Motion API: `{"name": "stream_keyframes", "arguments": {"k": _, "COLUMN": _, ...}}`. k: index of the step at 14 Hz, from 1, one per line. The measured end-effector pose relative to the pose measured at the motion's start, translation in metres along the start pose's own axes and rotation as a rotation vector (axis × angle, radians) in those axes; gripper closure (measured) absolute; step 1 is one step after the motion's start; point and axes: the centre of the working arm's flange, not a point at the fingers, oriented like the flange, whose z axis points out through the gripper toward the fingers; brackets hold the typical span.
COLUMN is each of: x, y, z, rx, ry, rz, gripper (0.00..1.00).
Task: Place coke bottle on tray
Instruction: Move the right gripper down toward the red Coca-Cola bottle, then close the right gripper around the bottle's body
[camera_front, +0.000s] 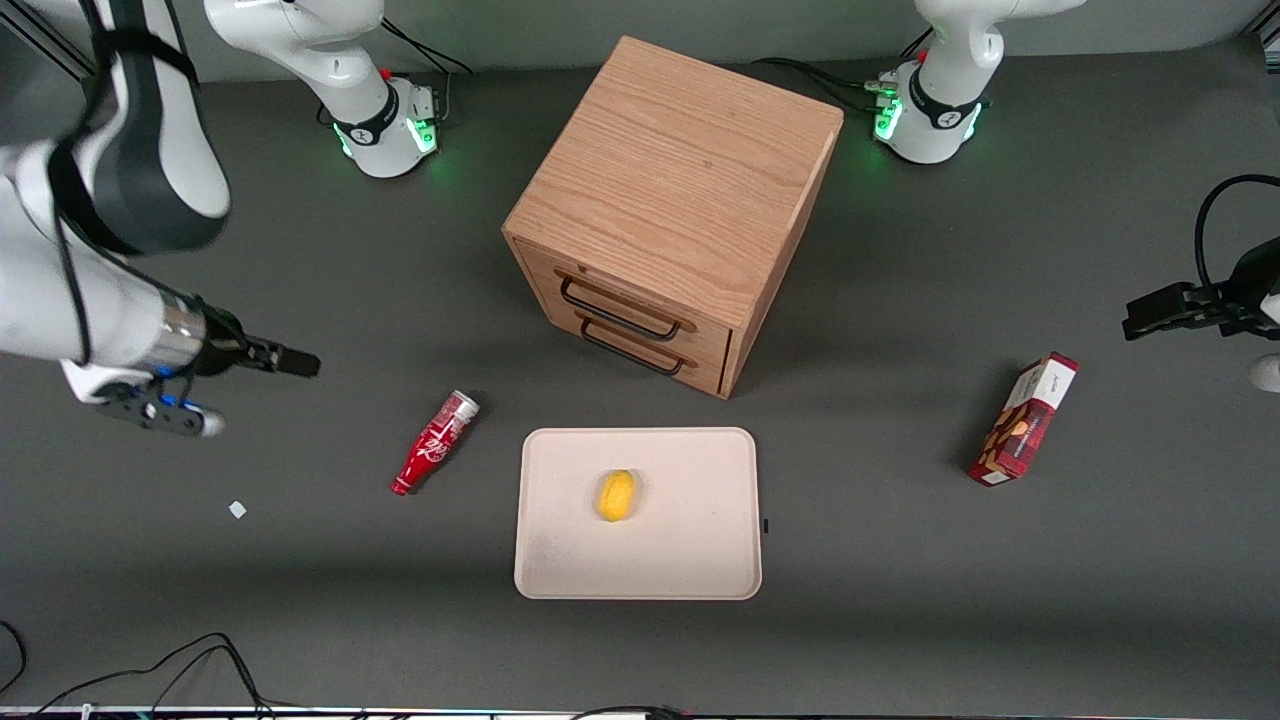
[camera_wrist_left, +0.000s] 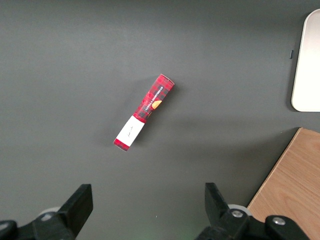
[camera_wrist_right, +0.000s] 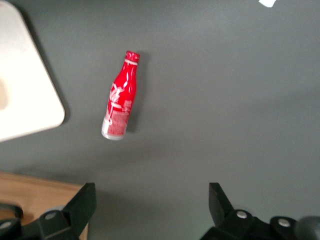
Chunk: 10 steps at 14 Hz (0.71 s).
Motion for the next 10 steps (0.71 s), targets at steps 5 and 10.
{"name": "stream_keyframes", "arguments": {"k": 5, "x": 0.016, "y": -0.071, "z": 0.089, "rx": 0.009, "ry": 0.026, "rz": 0.169, "gripper": 0.00}}
{"name": "stream_keyframes", "arguments": {"k": 10, "x": 0.008, "y": -0.087, "z": 0.158, "rx": 0.021, "ry": 0.065, "rz": 0.188, "gripper": 0.00}}
